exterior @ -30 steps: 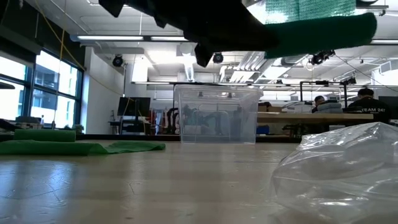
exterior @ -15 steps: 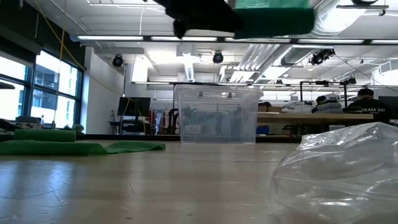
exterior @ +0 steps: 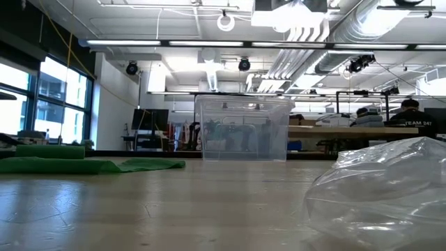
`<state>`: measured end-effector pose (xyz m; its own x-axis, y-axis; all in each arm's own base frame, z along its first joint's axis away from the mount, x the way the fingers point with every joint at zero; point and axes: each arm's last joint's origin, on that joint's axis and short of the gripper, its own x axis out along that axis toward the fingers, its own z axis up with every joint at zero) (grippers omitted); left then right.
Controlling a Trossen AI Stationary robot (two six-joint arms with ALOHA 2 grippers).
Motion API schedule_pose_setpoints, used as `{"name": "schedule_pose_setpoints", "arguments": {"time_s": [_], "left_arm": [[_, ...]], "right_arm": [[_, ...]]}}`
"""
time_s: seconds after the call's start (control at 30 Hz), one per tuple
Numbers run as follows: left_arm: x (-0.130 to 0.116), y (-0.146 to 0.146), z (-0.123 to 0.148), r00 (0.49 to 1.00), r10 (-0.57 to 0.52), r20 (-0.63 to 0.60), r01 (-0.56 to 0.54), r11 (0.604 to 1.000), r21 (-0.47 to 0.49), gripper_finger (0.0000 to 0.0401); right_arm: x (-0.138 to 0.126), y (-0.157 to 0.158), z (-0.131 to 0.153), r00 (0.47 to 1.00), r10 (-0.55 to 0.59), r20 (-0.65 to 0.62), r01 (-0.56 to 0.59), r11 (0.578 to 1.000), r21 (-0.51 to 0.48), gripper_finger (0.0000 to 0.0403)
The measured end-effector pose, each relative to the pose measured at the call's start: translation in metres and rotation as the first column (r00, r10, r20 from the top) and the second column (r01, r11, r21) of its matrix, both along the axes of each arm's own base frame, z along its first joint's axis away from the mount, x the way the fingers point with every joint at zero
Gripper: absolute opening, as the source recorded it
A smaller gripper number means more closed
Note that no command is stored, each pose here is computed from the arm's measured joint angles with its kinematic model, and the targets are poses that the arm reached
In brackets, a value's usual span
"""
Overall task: Roll bandage
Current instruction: Roll the blue bandage
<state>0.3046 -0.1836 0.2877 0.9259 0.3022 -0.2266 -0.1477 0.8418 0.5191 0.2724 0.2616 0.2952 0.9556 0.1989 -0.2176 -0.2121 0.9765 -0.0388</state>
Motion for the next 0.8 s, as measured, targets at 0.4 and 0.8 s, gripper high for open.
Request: {"name": "schedule_pose_setpoints", "arguments": {"time_s": [0.4, 0.8], "left_arm": [[-0.025, -0.026, 0.005, 0.988, 0.147, 0.047, -0.153, 0.97, 0.188, 0.0], [-0.036, -0.035, -0.002, 0.987, 0.158, 0.02, -0.156, 0.94, 0.303, 0.0]], "right_arm": [[0.011, 0.006, 0.025, 0.967, -0.074, -0.243, 0.09, 0.994, 0.055, 0.0132], [-0.004, 0.012, 0.007, 0.962, -0.157, -0.223, 0.136, 0.985, -0.106, 0.0156]]}}
